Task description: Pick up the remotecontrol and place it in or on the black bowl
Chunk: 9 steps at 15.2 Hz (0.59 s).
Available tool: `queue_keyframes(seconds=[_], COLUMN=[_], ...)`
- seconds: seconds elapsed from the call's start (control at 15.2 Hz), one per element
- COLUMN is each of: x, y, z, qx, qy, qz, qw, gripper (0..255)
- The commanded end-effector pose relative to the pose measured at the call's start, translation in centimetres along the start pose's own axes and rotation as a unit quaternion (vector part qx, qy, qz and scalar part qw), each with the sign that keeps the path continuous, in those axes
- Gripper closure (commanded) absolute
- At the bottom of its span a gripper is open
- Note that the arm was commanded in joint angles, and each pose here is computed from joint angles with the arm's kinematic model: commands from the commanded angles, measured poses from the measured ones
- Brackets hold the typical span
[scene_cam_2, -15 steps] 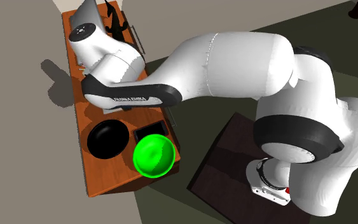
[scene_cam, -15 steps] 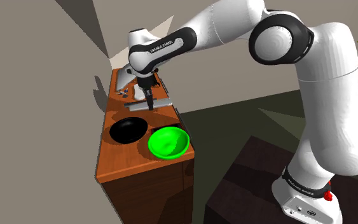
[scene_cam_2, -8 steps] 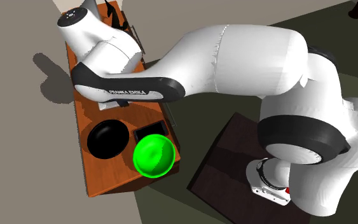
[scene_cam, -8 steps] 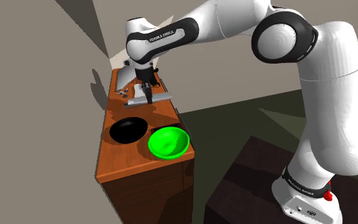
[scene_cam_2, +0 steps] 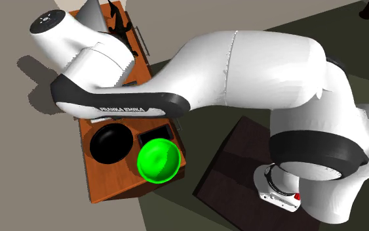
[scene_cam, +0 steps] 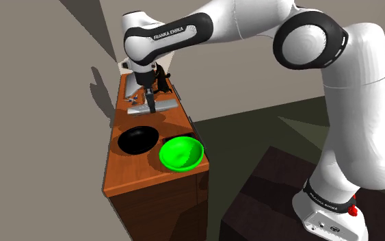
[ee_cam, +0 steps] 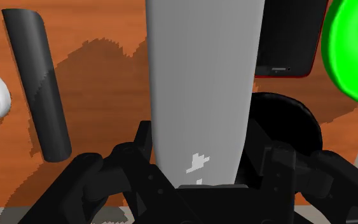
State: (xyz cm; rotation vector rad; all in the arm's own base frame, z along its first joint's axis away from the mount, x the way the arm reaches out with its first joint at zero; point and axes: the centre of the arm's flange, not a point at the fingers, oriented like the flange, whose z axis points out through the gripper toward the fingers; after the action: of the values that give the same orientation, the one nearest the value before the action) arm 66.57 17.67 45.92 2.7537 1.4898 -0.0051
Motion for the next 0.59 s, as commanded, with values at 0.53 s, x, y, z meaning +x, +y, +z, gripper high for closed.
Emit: queue_keyframes(seconds=[0.53], x=[8.0], y=[-8.1], z=[0.4], qx=[0.000], qy=[0.000], qz=[0.001], qw=[1.0000], gripper=[255])
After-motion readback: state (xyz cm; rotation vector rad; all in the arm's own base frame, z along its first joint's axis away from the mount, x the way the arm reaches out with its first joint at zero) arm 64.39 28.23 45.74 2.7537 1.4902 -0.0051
